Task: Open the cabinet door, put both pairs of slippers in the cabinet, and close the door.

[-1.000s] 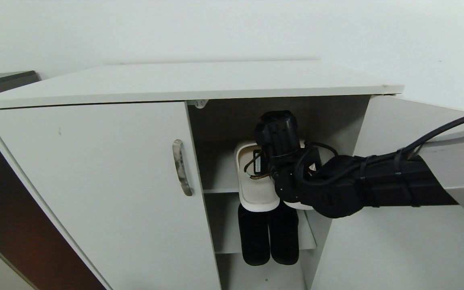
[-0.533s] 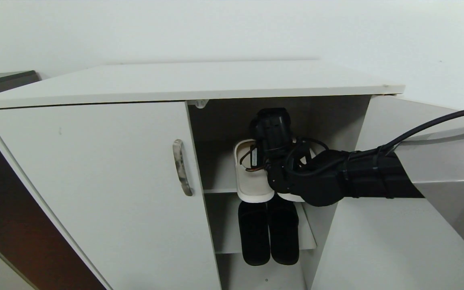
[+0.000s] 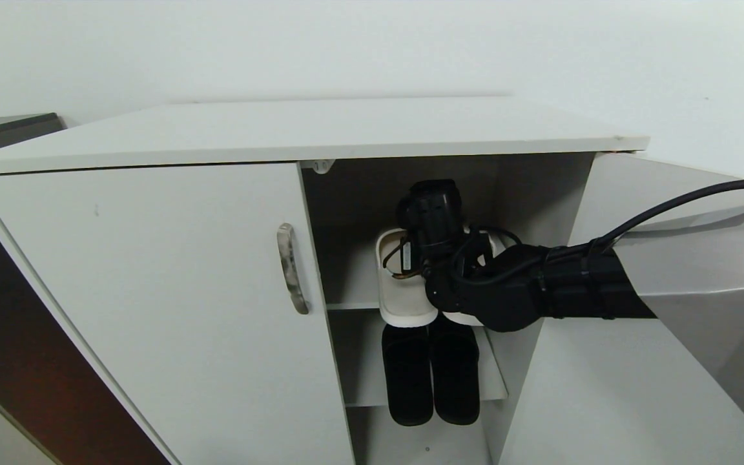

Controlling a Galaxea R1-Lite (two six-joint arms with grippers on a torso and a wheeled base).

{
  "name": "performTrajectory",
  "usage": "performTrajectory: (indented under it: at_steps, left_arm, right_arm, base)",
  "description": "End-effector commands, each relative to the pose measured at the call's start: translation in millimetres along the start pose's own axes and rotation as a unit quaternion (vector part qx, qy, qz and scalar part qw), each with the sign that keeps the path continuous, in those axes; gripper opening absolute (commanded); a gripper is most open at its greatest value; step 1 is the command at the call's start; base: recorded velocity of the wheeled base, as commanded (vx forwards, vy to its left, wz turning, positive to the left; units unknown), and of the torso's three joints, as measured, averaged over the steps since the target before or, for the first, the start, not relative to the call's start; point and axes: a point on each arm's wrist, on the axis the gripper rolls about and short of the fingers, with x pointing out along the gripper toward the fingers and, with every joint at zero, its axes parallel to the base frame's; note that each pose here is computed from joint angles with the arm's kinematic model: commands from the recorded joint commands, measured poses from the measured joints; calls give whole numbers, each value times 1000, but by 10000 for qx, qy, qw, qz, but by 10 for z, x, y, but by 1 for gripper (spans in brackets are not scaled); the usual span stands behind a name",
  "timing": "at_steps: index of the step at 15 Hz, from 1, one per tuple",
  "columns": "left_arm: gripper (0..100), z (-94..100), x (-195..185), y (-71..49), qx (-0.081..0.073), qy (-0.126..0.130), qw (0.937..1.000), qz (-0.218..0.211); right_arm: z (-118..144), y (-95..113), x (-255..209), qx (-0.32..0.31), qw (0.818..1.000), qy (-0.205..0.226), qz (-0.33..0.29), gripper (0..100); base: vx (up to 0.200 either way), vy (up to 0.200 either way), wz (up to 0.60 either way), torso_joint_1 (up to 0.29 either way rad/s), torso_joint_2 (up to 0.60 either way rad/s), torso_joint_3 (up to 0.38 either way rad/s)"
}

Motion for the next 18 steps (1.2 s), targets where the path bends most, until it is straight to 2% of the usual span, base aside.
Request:
performTrajectory:
  at_steps: [1, 7, 12, 14, 17, 18]
  left_arm:
    - [0, 0, 1, 0, 1, 5, 10000, 3]
    - [0, 0, 1, 0, 1, 5, 10000, 3]
    - [0, 0, 1, 0, 1, 5, 10000, 3]
    - [0, -1, 1, 0, 1, 12, 10000, 2]
    - [0, -1, 1, 0, 1, 12, 10000, 2]
    - [0, -1, 1, 0, 1, 12, 10000, 2]
  right_arm:
    - [-9, 3, 4, -7, 10000, 6, -1, 100]
    - [6, -74, -150, -67, 10000, 67, 12, 100]
    - [97, -196, -529, -95, 9998, 71, 175, 100]
    - [141, -218, -824, -72, 9991, 7, 417, 100]
    - [38, -296, -1056, -125, 9981, 31, 606, 100]
    - [-87, -368, -1138, -135, 9977, 20, 662, 100]
  base:
    - [0, 0, 0, 0, 0, 0]
    - [0, 0, 0, 0, 0, 0]
    - [0, 0, 0, 0, 0, 0]
    - [0, 0, 0, 0, 0, 0]
    - [0, 0, 0, 0, 0, 0]
    - [0, 0, 0, 0, 0, 0]
